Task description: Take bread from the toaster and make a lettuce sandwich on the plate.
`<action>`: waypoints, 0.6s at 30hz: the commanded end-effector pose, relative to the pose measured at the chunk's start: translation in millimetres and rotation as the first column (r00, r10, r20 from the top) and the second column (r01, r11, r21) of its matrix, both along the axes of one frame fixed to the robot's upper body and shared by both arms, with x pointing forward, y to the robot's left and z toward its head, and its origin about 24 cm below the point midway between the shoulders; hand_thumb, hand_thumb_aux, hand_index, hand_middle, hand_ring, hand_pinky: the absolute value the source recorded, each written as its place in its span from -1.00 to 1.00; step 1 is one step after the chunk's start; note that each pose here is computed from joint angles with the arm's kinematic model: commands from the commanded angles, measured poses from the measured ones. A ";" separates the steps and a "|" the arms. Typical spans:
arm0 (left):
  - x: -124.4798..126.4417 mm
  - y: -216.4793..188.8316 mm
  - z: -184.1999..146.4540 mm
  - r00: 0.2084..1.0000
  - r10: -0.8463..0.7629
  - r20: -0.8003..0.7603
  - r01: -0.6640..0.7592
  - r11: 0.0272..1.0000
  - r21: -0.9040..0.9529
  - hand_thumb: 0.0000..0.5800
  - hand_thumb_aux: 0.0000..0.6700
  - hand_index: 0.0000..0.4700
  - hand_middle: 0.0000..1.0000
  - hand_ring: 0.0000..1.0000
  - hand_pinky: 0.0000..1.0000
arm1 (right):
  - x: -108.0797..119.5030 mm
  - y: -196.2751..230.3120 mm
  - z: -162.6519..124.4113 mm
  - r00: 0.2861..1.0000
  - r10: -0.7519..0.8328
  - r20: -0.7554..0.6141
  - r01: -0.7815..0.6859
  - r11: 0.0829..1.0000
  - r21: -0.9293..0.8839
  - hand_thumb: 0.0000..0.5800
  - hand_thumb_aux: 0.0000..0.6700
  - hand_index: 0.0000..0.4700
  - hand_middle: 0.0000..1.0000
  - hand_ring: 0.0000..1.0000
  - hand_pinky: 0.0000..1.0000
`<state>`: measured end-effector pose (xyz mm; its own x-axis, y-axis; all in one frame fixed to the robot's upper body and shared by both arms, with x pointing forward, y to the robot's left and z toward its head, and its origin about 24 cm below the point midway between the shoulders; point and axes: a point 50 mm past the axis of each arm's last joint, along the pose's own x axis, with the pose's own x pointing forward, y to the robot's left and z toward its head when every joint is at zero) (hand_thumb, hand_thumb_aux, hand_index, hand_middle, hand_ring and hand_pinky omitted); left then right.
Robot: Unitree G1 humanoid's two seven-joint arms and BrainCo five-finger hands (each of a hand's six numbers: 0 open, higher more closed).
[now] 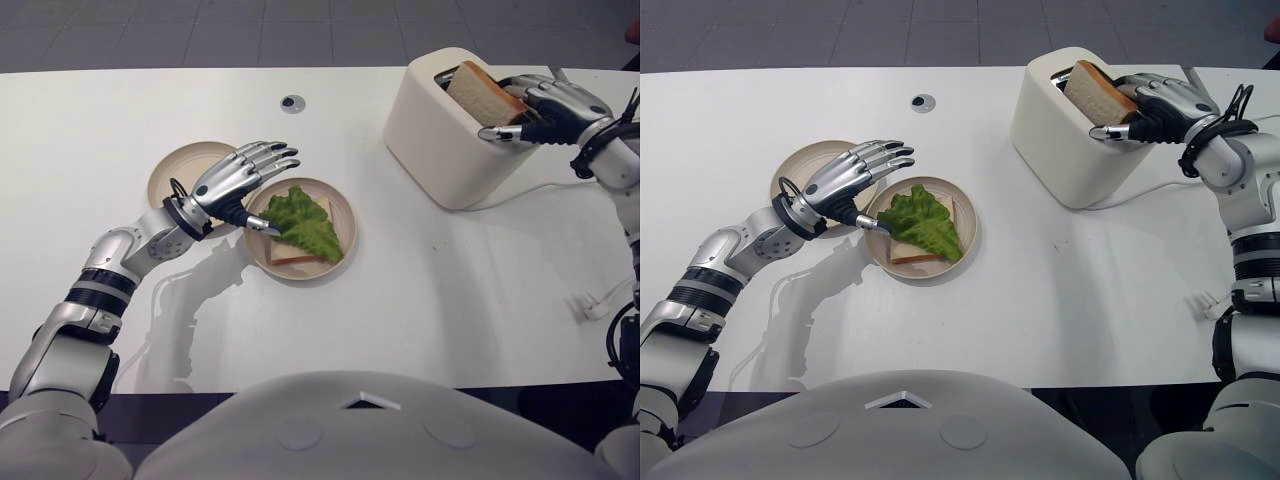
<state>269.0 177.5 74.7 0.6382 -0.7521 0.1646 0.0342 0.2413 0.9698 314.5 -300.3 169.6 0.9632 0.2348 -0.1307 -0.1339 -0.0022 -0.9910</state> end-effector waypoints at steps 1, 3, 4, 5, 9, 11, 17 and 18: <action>1.0 -0.5 -0.7 1.000 0.004 0.000 -0.004 1.000 0.003 -1.00 -1.00 -1.00 -0.90 -0.90 -0.90 | 5.6 9.2 14.1 0.993 0.039 0.114 -0.042 0.999 0.023 1.00 1.00 1.00 0.18 0.18 0.18; 1.7 -0.7 -1.3 1.000 0.006 0.000 -0.006 1.000 -0.001 -1.00 -1.00 -1.00 -0.91 -0.91 -0.91 | 7.4 10.4 39.0 0.956 0.038 0.289 -0.051 0.998 0.039 1.00 1.00 1.00 0.65 0.65 0.65; 1.9 -0.8 -1.3 1.000 0.007 0.003 -0.007 1.000 -0.003 -1.00 -1.00 -1.00 -0.91 -0.91 -0.91 | 7.3 12.7 50.0 0.929 0.042 0.369 -0.065 0.997 0.050 1.00 1.00 1.00 0.64 0.64 0.64; 1.9 -0.6 -1.1 1.000 0.007 0.004 -0.007 1.000 -0.004 -1.00 -1.00 -1.00 -0.90 -0.90 -0.90 | 6.6 16.8 58.6 0.900 0.053 0.433 -0.089 0.994 0.064 1.00 1.00 1.00 0.65 0.65 0.65; 0.6 1.1 -0.1 1.000 0.005 0.012 -0.005 0.999 -0.033 -1.00 -1.00 -1.00 -0.91 -0.91 -0.91 | 2.2 32.8 78.1 0.786 0.093 0.611 -0.214 0.968 0.128 1.00 1.00 1.00 0.97 0.97 0.97; -4.0 -0.6 6.3 0.999 -0.039 0.022 0.041 0.991 -0.129 -1.00 -1.00 -1.00 -0.91 -0.91 -0.91 | -4.2 37.1 87.4 0.725 0.093 0.682 -0.290 0.940 0.181 1.00 1.00 1.00 0.95 0.95 0.95; -15.6 11.5 38.2 0.987 -0.121 0.104 0.156 0.880 -0.448 -1.00 -1.00 -1.00 -0.93 -0.93 -0.93 | -7.1 78.3 59.7 0.813 0.238 0.532 -0.530 0.681 0.505 1.00 1.00 1.00 0.95 0.95 0.95; -16.6 14.1 41.8 0.985 -0.121 0.120 0.164 0.863 -0.478 -1.00 -1.00 -1.00 -0.93 -0.93 -0.93 | -5.4 87.1 48.2 0.838 0.274 0.472 -0.530 0.619 0.580 1.00 1.00 1.00 0.94 0.94 0.94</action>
<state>254.6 185.2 113.3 0.4982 -0.6698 0.5506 0.0327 0.6491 0.7600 307.3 -226.4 236.5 0.6802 0.4633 0.5680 0.1865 0.6400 -0.7454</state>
